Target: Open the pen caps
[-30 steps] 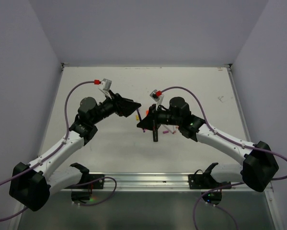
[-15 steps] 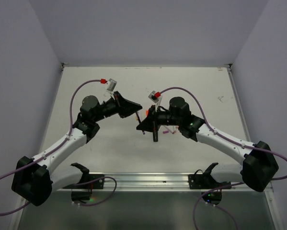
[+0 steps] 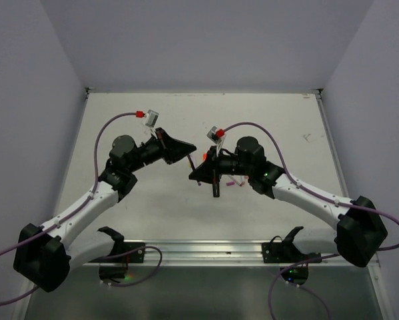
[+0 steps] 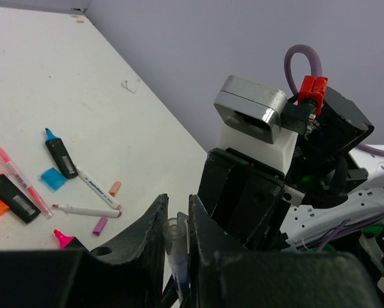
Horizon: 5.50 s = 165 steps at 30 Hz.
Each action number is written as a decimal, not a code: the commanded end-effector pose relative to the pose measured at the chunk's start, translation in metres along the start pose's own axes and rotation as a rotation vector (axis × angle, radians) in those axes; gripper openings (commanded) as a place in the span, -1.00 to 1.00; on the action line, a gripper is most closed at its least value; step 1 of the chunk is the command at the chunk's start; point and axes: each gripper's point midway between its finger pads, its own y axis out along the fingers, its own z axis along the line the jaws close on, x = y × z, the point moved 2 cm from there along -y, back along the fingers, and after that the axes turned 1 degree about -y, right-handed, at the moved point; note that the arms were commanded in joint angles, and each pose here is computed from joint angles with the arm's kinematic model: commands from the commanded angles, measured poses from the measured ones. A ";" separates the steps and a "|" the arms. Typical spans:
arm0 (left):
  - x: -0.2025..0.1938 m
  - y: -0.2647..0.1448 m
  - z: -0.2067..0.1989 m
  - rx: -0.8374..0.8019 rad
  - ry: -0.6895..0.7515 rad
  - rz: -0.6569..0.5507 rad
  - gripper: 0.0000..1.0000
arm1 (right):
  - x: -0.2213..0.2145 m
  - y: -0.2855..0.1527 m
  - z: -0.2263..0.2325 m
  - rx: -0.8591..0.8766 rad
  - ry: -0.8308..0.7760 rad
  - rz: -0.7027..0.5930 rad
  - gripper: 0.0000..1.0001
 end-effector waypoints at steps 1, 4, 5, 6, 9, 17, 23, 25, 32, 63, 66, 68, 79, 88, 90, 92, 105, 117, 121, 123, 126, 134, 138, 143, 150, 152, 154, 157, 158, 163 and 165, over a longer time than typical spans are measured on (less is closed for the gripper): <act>0.049 -0.010 -0.009 0.067 0.080 -0.231 -1.00 | -0.028 -0.005 -0.012 -0.038 0.020 0.060 -1.00; 0.069 -0.017 -0.005 0.147 0.100 -0.331 -1.00 | -0.044 -0.007 -0.020 -0.064 0.031 0.087 -1.00; 0.077 -0.020 0.001 0.192 0.107 -0.371 -1.00 | -0.048 -0.007 -0.021 -0.067 0.034 0.094 -1.00; 0.080 -0.022 0.002 0.211 0.110 -0.388 -1.00 | -0.054 -0.009 -0.025 -0.076 0.036 0.102 -1.00; 0.097 -0.030 0.002 0.261 0.123 -0.471 -1.00 | -0.063 -0.009 -0.029 -0.084 0.042 0.112 -1.00; 0.106 -0.027 0.023 0.403 0.163 -0.453 -1.00 | -0.078 -0.011 -0.045 -0.164 0.073 0.117 -1.00; 0.040 -0.009 0.079 0.551 0.047 -0.124 -0.95 | -0.081 -0.015 -0.070 -0.342 0.112 0.150 -1.00; 0.014 -0.009 0.094 0.582 -0.009 -0.028 -0.92 | -0.083 -0.014 -0.078 -0.379 0.125 0.168 -1.00; -0.078 -0.011 0.140 0.716 -0.197 0.296 -0.88 | -0.089 -0.002 -0.095 -0.460 0.224 0.208 -1.00; -0.204 0.012 0.158 0.787 -0.327 0.589 -0.62 | -0.151 0.004 -0.120 -0.646 0.463 0.332 -0.84; -0.205 0.013 0.159 0.789 -0.324 0.593 -0.57 | -0.150 0.003 -0.120 -0.653 0.463 0.325 -0.73; -0.205 0.012 0.160 0.796 -0.322 0.590 -0.54 | -0.148 0.002 -0.120 -0.654 0.461 0.318 -0.60; -0.193 0.012 0.156 0.809 -0.310 0.548 -0.39 | -0.132 0.002 -0.112 -0.630 0.446 0.274 -0.30; -0.124 0.007 0.138 0.880 -0.151 0.388 -0.19 | -0.087 -0.011 -0.090 -0.595 0.341 0.173 -0.03; -0.105 0.004 0.136 0.904 -0.106 0.347 -0.14 | -0.071 -0.020 -0.084 -0.604 0.296 0.120 0.13; -0.085 -0.009 0.137 0.958 -0.041 0.301 0.03 | -0.064 -0.027 -0.082 -0.614 0.258 0.097 0.28; -0.027 -0.142 0.204 1.381 -0.005 0.203 1.00 | -0.041 -0.064 -0.074 -0.669 0.143 -0.062 0.97; -0.021 -0.230 0.289 1.649 -0.206 0.195 0.76 | -0.057 -0.077 -0.082 -0.714 0.092 -0.040 0.97; -0.013 -0.239 0.312 1.678 -0.248 0.202 0.58 | -0.066 -0.077 -0.085 -0.713 0.092 -0.016 0.97; -0.017 -0.241 0.322 1.686 -0.272 0.227 0.48 | -0.069 -0.077 -0.085 -0.711 0.097 -0.013 0.97; -0.011 -0.244 0.331 1.696 -0.289 0.218 0.30 | -0.073 -0.076 -0.086 -0.703 0.107 -0.012 0.97; -0.017 -0.247 0.345 1.703 -0.325 0.252 0.06 | -0.076 -0.074 -0.089 -0.710 0.108 0.000 0.97; -0.026 -0.244 0.345 1.681 -0.355 0.275 -0.08 | -0.075 -0.074 -0.089 -0.713 0.103 -0.002 0.97; -0.036 -0.242 0.339 1.652 -0.387 0.283 -0.44 | -0.071 -0.072 -0.089 -0.703 0.091 -0.002 0.97; -0.034 -0.218 0.318 1.490 -0.452 0.161 -0.96 | -0.056 -0.060 -0.080 -0.642 0.062 0.003 0.96; -0.024 -0.206 0.305 1.423 -0.466 0.091 -1.00 | -0.054 -0.053 -0.073 -0.589 0.062 0.012 0.96; -0.023 -0.191 0.293 1.342 -0.469 0.064 -1.00 | -0.047 -0.044 -0.066 -0.527 0.057 0.011 0.95; -0.009 -0.164 0.267 1.228 -0.429 0.003 -1.00 | -0.038 -0.033 -0.058 -0.466 0.057 0.008 0.93; 0.002 -0.155 0.253 1.182 -0.414 -0.042 -1.00 | -0.032 -0.029 -0.054 -0.452 0.058 -0.001 0.93; 0.008 -0.104 0.198 0.974 -0.360 -0.103 -1.00 | -0.015 -0.009 -0.045 -0.381 0.078 -0.026 0.90; 0.010 -0.089 0.175 0.896 -0.354 -0.141 -1.00 | -0.004 -0.002 -0.039 -0.354 0.079 -0.042 0.90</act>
